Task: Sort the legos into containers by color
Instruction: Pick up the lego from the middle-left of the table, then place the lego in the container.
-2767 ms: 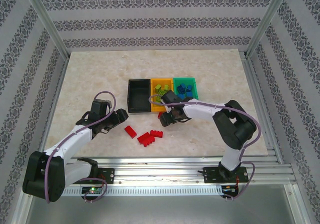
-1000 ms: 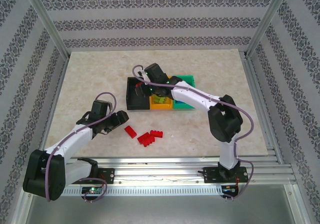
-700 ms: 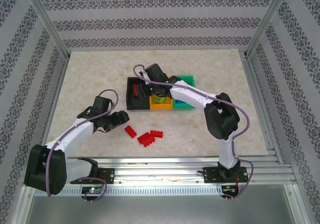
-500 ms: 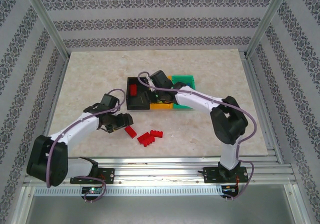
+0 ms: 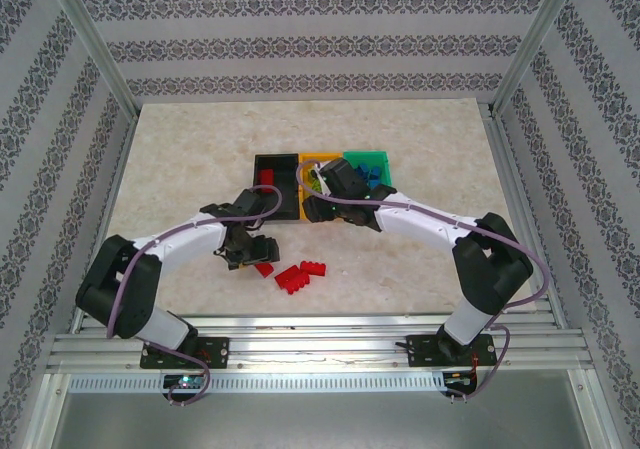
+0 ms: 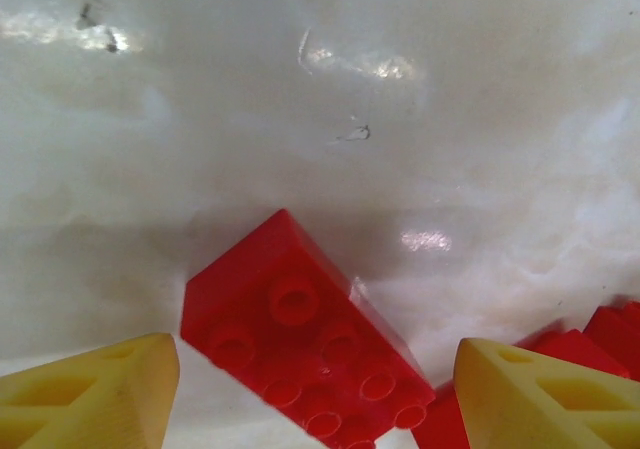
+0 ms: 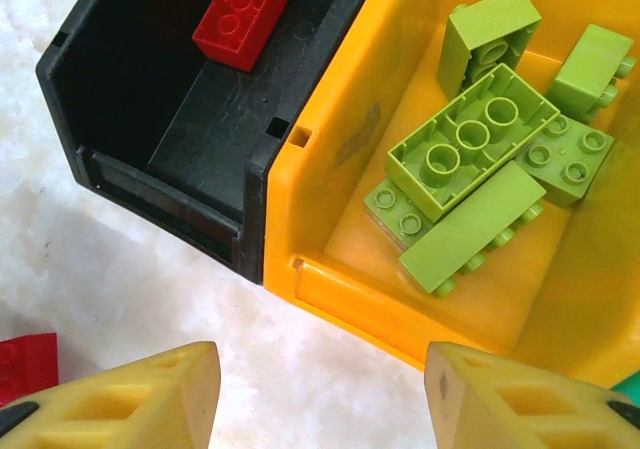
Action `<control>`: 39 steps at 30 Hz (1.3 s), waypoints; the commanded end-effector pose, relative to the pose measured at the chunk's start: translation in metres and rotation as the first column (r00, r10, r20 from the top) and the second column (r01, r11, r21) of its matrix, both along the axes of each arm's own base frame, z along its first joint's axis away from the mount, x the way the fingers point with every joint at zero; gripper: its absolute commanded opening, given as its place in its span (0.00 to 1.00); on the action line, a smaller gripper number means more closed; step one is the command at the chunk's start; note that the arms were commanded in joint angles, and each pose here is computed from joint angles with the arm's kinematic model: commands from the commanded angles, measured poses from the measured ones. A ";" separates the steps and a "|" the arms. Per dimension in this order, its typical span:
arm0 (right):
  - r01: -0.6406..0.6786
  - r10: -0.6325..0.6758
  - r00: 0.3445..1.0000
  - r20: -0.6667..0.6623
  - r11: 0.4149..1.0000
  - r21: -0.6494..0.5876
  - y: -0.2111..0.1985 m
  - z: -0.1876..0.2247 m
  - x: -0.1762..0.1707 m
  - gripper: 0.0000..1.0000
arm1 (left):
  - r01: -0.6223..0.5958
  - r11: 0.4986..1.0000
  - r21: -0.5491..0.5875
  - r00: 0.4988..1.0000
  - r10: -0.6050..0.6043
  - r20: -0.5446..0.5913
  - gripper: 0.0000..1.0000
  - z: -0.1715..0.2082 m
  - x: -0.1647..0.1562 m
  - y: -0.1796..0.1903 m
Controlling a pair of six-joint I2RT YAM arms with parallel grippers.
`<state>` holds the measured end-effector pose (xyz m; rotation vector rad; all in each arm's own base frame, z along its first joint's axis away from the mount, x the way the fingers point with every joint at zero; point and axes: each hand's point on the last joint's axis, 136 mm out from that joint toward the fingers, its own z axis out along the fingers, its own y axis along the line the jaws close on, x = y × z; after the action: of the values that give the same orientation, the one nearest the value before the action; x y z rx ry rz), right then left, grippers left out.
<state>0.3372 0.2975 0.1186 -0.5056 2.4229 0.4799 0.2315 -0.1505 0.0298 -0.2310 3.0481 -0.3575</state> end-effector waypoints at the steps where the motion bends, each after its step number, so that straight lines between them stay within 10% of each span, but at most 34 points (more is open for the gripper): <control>1: 0.008 -0.008 0.999 0.050 1.000 0.003 0.000 0.010 0.001 0.57 | 0.008 0.999 0.040 1.000 -0.008 -0.018 0.70 -0.001 -0.001 -0.003; 17: 0.031 -0.030 0.997 0.070 0.999 -0.011 -0.010 0.008 0.000 0.57 | 0.064 0.998 0.022 0.997 -0.065 0.036 0.24 0.014 0.019 -0.017; 39: 0.069 -0.069 0.995 0.074 0.998 -0.008 -0.029 0.009 -0.014 0.56 | 0.118 0.992 -0.036 0.959 -0.105 0.262 0.22 0.107 0.143 -0.018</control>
<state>0.3238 0.2751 0.1157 -0.4757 2.3959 0.4218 0.3730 -0.1760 0.1447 -0.0770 2.7368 -0.4509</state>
